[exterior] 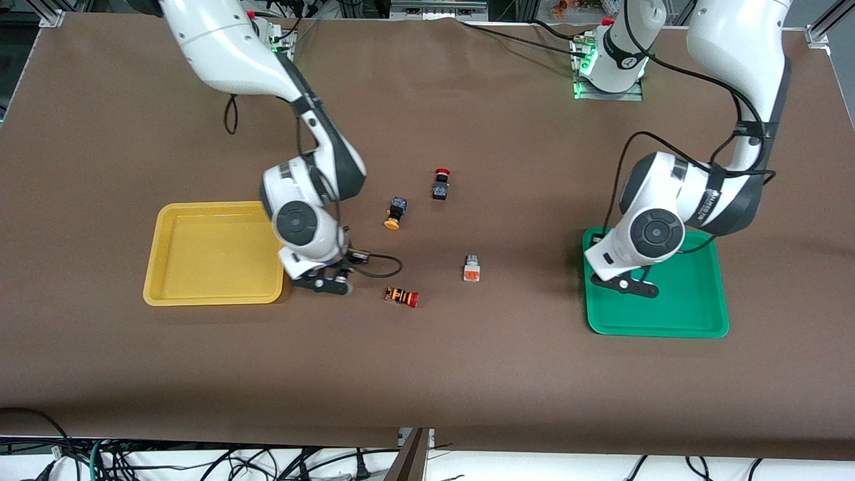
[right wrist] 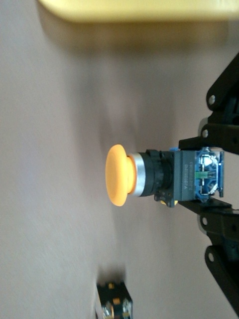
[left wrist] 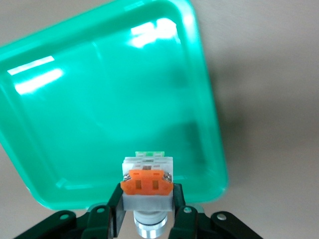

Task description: Place green and yellow buttons in trays

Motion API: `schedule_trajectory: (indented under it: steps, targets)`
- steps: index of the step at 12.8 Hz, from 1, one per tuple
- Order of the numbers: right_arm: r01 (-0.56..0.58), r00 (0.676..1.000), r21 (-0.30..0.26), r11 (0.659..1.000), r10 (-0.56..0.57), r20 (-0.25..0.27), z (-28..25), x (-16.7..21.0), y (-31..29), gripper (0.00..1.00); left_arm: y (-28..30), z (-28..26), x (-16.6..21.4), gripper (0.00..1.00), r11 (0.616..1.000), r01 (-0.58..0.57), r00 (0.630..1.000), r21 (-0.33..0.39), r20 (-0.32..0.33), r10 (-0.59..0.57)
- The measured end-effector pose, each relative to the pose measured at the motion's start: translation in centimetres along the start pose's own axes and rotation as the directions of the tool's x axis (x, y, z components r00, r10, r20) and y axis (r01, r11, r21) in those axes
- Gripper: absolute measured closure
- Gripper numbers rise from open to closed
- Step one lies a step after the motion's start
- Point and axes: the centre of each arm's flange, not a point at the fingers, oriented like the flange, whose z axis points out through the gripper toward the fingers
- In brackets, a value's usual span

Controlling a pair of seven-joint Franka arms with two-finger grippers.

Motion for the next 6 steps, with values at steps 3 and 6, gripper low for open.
schedule_trajectory:
  steps: [3,6]
  targets:
    - [0.053,0.998,-0.011,0.999,-0.053,0.045,-3.2,3.4,8.6,0.59,0.3,5.6,1.0,0.59,1.000,-0.022,0.999,-0.022,0.029,0.022]
    - [0.136,0.989,-0.059,0.989,-0.132,0.067,-2.9,5.9,17.1,0.59,0.9,9.5,1.4,0.56,0.999,-0.029,0.998,-0.042,0.052,0.031]
